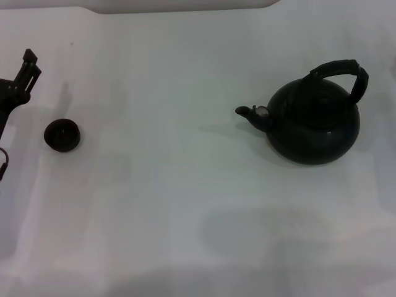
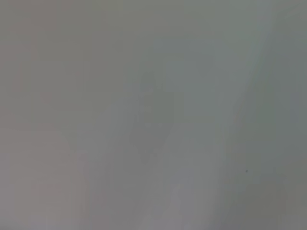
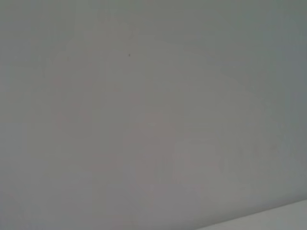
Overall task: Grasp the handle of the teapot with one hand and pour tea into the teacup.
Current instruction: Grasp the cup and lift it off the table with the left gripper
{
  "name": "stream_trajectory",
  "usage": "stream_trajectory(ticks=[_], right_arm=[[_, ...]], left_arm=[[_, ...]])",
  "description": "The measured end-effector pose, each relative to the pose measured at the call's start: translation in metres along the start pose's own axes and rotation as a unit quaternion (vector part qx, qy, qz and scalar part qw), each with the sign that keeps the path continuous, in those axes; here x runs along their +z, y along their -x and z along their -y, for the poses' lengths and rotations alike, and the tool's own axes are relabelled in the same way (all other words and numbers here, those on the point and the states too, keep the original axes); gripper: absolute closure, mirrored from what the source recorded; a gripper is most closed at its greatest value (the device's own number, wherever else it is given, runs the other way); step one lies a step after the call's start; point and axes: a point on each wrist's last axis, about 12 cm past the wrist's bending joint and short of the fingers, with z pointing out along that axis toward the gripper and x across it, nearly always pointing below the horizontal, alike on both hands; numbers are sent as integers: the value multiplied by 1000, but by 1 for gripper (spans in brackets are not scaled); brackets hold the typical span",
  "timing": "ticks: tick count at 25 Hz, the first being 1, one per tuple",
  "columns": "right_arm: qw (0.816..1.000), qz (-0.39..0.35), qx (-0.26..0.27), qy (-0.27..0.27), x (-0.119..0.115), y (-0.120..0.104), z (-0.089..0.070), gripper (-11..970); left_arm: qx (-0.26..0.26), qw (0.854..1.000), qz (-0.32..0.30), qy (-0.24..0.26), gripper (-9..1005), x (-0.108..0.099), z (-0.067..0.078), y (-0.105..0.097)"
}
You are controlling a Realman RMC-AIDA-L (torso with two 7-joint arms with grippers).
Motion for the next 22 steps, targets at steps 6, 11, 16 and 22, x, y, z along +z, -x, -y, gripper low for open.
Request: stream_trajectory(ticks=[6,11,16,22], right_arm=[[1000,2,-2,0,1,2,1,80],[1000,3,-3,-1,1,2,2,80],[1000,0,-4,-2,2,2,2,80],[1000,1,-5,-2,4,3,2,80]], left_arm=[[0,1000,1,-1,134,1,1,0],[0,1000,2,-1,134,2,1,1],[0,1000,2,-4,134,3,2,1],[-2,1000,2,4,135,1,-1,1]])
